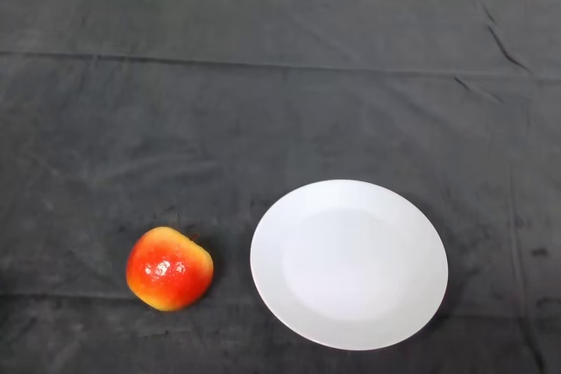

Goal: Move the apple to the plate

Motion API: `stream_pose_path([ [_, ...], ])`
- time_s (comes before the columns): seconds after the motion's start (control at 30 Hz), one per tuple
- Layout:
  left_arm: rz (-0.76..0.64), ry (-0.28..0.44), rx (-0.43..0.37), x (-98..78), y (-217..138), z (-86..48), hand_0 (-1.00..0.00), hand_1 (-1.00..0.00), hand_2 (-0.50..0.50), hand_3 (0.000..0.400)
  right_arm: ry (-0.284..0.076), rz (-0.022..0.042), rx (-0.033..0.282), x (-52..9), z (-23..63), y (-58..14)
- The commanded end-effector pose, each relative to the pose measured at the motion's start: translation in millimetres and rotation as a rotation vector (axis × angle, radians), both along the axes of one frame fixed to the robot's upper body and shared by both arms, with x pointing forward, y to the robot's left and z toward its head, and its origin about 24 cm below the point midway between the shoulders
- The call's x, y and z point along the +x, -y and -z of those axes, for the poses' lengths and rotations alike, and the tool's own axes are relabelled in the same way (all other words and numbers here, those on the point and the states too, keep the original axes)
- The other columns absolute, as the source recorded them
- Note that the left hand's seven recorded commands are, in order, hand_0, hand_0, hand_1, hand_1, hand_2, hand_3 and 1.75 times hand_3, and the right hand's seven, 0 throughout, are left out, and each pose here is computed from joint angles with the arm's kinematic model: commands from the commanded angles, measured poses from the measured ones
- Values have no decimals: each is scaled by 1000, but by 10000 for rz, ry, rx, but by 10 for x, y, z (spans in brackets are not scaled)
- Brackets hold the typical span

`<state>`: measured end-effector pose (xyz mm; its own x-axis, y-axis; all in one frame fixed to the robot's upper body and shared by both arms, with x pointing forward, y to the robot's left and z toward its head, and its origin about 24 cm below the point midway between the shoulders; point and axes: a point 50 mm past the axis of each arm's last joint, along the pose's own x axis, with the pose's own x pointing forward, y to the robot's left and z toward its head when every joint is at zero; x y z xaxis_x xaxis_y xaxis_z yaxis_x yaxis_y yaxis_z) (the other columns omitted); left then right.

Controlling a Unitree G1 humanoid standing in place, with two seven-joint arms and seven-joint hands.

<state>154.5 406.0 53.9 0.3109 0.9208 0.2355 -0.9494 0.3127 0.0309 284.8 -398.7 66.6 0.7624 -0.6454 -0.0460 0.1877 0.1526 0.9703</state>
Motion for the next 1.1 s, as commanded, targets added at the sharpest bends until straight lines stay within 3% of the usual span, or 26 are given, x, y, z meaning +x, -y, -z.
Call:
stream_pose_path([
  [0.03, -280, 505, 593, 5, -104, -237, 0, 0, 0, 0, 333, 230, -71, 0, -103, 67],
  [0.7, 262, 428, 1389, 82, 86, -472, 0, 0, 0, 0, 323, 228, -82, 0, -103, 66],
  [1.1, 1134, 31, 1942, 251, 337, -608, 0, 0, 0, 0, 315, 227, -90, 0, -103, 65],
])
